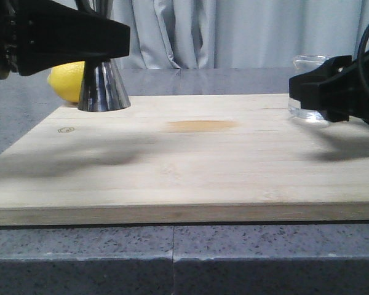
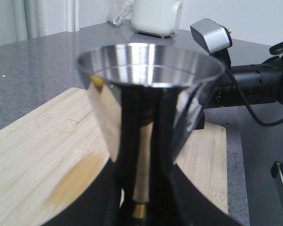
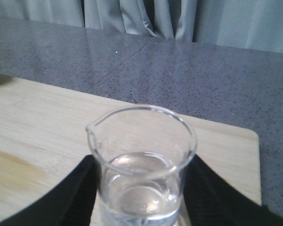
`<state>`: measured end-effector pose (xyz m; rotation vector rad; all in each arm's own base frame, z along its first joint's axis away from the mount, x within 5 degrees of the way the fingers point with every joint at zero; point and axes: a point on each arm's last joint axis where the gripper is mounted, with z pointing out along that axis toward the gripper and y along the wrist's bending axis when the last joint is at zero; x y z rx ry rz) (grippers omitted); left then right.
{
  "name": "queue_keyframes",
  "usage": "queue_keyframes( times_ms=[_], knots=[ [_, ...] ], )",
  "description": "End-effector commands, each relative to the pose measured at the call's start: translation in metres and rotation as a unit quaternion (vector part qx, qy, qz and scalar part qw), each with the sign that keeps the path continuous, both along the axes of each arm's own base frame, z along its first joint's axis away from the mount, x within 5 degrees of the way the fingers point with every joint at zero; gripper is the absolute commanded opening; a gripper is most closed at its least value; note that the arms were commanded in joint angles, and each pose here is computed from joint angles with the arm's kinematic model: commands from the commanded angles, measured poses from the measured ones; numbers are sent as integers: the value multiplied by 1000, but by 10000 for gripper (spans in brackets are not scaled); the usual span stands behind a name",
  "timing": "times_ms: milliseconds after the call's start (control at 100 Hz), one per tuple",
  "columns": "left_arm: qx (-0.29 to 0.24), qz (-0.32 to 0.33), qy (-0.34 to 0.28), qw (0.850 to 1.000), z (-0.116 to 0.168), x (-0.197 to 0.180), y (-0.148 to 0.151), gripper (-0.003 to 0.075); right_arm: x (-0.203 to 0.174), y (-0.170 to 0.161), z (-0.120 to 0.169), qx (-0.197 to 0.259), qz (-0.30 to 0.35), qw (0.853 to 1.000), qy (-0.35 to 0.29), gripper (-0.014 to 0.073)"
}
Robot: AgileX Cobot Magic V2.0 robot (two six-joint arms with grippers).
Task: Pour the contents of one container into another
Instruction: 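Lift the glass beaker with the right gripper toward the jigger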
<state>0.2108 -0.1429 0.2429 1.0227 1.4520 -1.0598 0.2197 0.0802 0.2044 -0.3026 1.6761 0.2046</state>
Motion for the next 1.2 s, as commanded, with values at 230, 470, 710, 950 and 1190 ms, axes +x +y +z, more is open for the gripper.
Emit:
queue_keyframes(
  times_ms=[230,470,710,950,1190],
  knots=[
    [-49,-5,-25,998,22,-1,0,-19,1,5,69,-2,27,997,-77,277],
    [-49,-5,-25,998,22,-1,0,-19,-2,11,118,-34,52,994,-91,277],
    [-49,-5,-25,998,22,-1,0,-19,-7,29,153,-49,93,988,-115,277],
    [-49,-5,-25,998,22,-1,0,-19,-17,50,174,-65,142,980,-124,277],
    [-49,-5,-25,998,22,-1,0,-19,-27,66,188,-81,179,972,-130,277]
  ],
)
